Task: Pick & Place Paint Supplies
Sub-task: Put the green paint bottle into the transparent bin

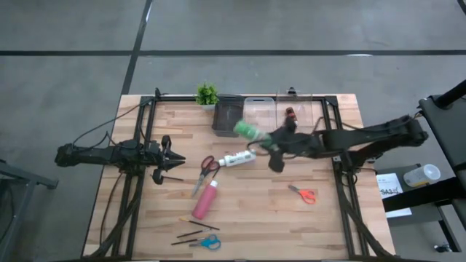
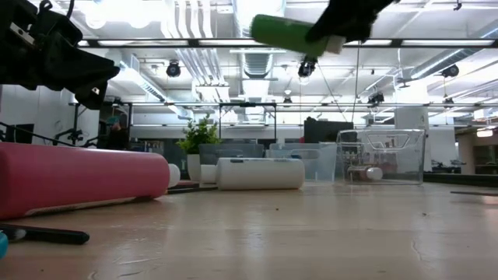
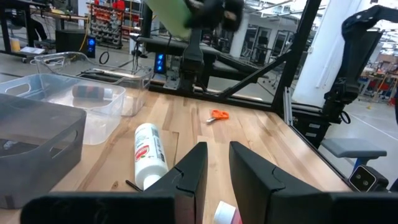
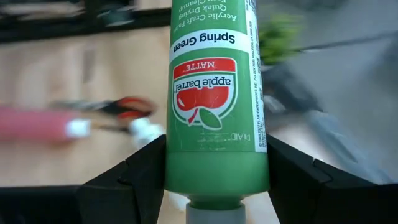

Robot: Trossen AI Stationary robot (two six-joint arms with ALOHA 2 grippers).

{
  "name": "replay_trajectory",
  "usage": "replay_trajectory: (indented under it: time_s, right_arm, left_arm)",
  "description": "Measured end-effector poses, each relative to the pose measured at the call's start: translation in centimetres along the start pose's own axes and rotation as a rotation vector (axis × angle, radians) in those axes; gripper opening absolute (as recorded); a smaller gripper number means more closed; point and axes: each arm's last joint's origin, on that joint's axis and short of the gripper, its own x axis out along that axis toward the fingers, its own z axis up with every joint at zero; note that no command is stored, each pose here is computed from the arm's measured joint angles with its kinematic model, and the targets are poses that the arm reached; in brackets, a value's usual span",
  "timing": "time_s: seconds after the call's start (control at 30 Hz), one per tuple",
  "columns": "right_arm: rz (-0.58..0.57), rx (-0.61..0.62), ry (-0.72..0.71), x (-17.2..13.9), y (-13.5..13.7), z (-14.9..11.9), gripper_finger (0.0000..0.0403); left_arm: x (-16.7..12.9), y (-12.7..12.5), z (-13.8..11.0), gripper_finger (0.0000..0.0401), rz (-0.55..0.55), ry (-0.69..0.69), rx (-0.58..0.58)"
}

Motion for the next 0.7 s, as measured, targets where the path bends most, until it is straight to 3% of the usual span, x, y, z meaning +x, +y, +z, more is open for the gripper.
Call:
replay_trajectory:
  time_s: [0.37,0.6,0.7]
  right_arm:
    - [-0.359,0.254,-0.047,-5.7,-5.9,-0.9,0.0221]
    - [-0.568,0.365,0.044,-5.6,-9.0,-2.2,0.0221]
    - [-0.585,0.384,0.107,-4.7,-9.7,-2.5,0.0221]
  left_arm:
    - [0.0,0.0,0.0,0.0077,0.000,0.000,0.000]
    - [0.0,0.0,0.0,0.0077,0.000,0.000,0.000]
    - [0.0,0.0,0.0,0.0077,0.000,0.000,0.000]
